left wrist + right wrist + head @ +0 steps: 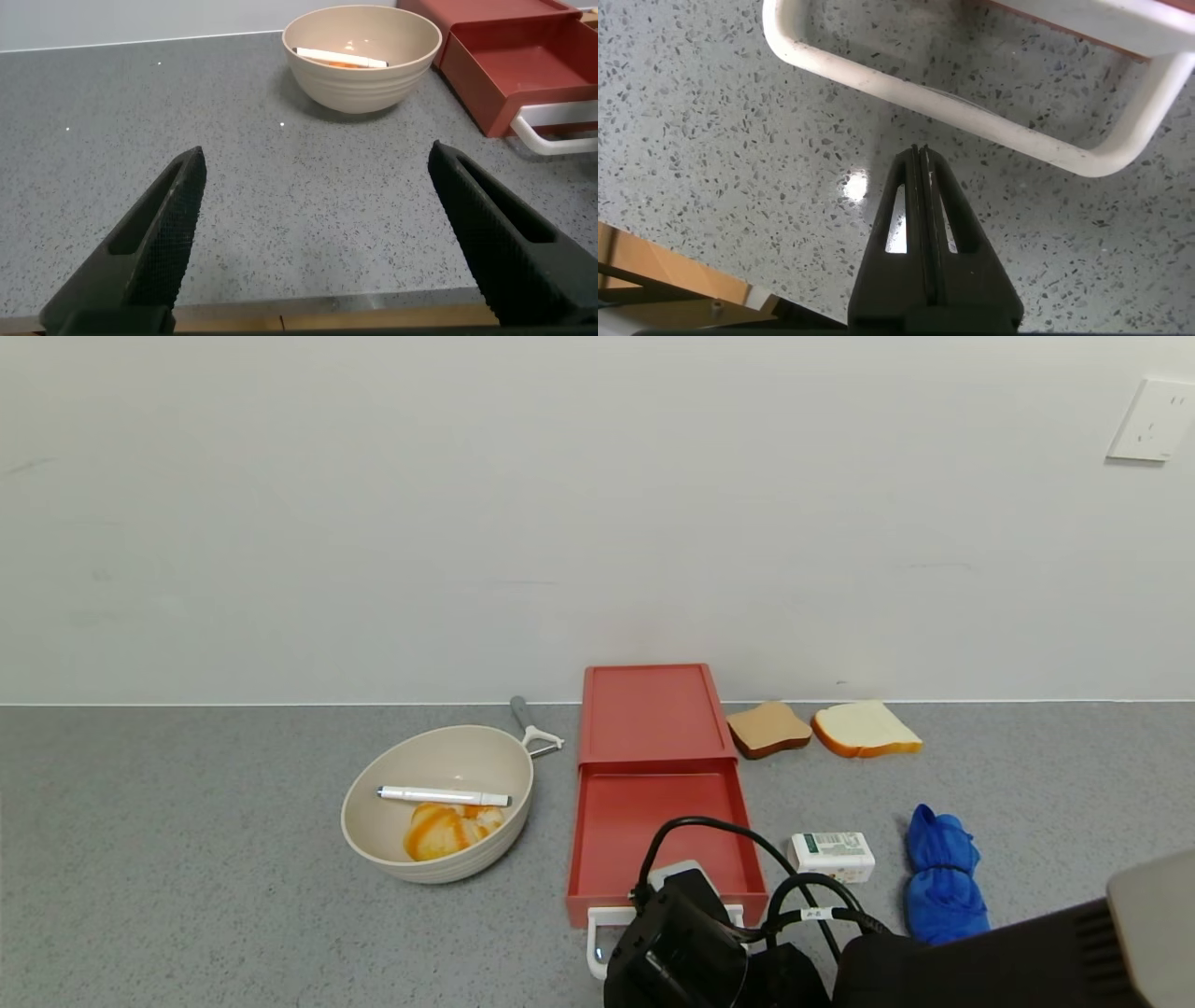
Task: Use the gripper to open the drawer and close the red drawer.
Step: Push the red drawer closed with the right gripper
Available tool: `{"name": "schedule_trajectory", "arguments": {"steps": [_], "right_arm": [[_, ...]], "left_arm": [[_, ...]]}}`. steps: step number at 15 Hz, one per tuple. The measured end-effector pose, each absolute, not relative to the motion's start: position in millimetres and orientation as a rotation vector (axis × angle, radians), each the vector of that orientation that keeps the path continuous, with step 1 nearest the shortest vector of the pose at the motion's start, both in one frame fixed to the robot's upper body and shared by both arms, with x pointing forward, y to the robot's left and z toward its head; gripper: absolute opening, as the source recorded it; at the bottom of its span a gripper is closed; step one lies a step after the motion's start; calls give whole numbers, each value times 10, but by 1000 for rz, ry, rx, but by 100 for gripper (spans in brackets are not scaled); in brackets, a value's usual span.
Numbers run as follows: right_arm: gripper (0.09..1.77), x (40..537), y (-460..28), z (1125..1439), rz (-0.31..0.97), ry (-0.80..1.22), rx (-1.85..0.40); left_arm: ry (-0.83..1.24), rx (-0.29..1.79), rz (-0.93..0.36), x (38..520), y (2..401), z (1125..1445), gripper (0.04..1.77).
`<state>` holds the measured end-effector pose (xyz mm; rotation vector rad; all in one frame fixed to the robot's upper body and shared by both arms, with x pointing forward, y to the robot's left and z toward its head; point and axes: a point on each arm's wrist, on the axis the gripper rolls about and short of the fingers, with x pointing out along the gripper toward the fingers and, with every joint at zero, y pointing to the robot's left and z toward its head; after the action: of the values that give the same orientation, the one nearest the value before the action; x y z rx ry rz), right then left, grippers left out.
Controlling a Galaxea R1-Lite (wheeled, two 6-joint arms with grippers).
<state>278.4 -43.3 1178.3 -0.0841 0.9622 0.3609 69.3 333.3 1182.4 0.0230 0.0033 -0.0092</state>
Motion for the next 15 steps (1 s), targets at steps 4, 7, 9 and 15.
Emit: {"name": "schedule_trajectory", "arguments": {"steps": [4,7,9,15], "right_arm": [[12,2811,-437,11784,359,950,-70],[12,2842,-453,11762,352,952,-64],[12,2847,-452,11750,350,952,-64],[12,2869,-455,11753,346,950,-60]], "left_arm": [[3,23,-9,693,3333,11824,172],[3,23,-9,693,3333,11824,172],[3,23,-9,693,3333,11824,172],[3,23,-9,693,3333,11824,172]]}}
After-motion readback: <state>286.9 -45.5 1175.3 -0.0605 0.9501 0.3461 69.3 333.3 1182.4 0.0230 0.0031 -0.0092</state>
